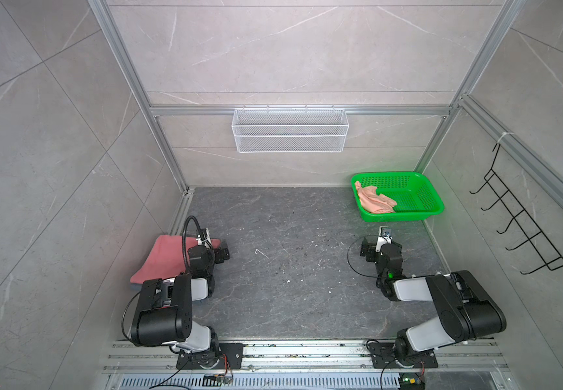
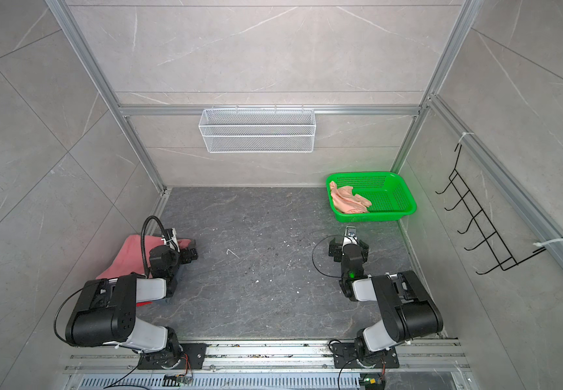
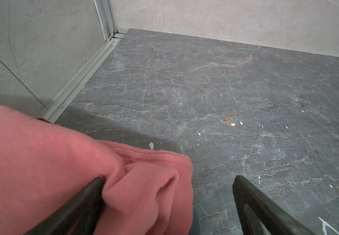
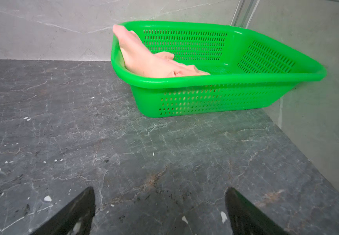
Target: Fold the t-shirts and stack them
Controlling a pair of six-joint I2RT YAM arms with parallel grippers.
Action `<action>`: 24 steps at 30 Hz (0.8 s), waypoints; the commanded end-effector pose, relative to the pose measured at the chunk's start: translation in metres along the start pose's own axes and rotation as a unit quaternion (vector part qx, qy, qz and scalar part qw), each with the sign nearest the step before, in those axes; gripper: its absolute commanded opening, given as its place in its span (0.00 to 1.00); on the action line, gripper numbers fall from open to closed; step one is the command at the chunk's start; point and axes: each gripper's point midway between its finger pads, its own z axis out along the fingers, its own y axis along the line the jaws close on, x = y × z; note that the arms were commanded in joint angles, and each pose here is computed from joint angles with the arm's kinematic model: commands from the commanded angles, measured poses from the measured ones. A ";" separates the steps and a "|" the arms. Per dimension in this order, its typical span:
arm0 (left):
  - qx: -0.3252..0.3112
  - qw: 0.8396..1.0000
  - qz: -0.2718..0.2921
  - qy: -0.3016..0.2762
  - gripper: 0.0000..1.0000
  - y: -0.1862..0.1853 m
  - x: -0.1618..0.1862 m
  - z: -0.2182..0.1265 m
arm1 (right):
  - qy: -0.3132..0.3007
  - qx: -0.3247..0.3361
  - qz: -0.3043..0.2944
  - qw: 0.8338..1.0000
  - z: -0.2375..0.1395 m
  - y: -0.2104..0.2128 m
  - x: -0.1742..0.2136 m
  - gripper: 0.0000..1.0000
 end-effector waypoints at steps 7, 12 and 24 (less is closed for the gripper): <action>0.001 1.000 0.008 -0.002 1.00 -0.003 -0.005 0.005 | 0.001 -0.022 0.021 1.000 0.004 -0.001 -0.004 1.00; 0.000 1.000 0.010 -0.002 1.00 -0.003 -0.005 0.004 | -0.001 -0.018 0.017 1.000 0.004 -0.002 -0.004 1.00; -0.011 1.000 0.018 -0.005 1.00 -0.004 -0.006 0.003 | -0.003 -0.020 0.014 1.000 0.004 -0.001 -0.006 1.00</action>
